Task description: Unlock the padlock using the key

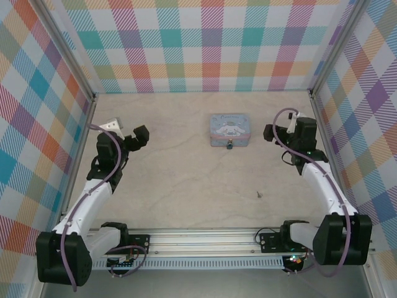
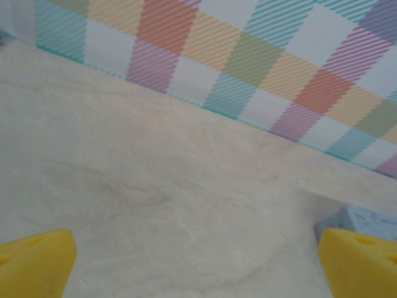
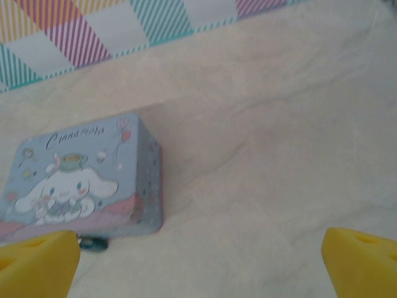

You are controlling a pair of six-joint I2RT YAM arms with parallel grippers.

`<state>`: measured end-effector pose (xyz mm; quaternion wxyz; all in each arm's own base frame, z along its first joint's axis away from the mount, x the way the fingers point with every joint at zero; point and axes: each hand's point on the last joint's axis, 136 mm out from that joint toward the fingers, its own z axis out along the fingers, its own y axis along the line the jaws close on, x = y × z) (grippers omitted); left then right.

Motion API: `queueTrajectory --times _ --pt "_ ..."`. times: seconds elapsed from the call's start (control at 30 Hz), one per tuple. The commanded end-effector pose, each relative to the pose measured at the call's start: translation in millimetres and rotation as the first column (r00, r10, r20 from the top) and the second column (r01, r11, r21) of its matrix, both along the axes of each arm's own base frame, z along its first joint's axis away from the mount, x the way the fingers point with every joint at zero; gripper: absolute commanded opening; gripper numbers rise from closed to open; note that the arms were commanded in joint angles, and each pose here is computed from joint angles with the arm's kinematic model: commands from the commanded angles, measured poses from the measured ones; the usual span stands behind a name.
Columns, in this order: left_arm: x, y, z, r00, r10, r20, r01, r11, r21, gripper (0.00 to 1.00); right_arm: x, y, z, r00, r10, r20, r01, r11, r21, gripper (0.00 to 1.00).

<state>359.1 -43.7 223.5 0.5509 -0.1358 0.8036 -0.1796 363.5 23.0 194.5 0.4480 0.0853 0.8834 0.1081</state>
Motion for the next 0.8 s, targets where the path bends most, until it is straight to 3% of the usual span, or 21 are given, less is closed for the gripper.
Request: queueTrajectory --times 0.0,0.23,0.37,0.57,0.77 --pt "-21 -31 -13 0.988 -0.111 -0.107 0.094 0.983 -0.155 1.00 -53 21 -31 0.962 0.024 -0.272 0.006 0.994 0.108 0.97" --pt "-43 -65 -27 0.970 -0.203 -0.137 0.168 0.959 -0.230 1.00 -117 46 -73 0.848 0.050 -0.528 0.005 0.995 0.102 0.85" --pt "-46 -66 -30 0.971 -0.194 -0.138 0.161 0.962 -0.221 1.00 -145 46 -101 0.777 -0.004 -0.629 0.018 1.000 0.016 0.80" --pt "-44 -68 -30 0.969 -0.198 -0.145 0.166 0.964 -0.207 1.00 -168 51 -137 0.678 -0.075 -0.731 0.075 0.997 -0.032 0.69" --pt "-43 -67 -34 0.970 -0.187 -0.155 0.154 0.967 -0.202 1.00 -168 56 -157 0.651 -0.106 -0.752 0.101 0.993 -0.053 0.54"
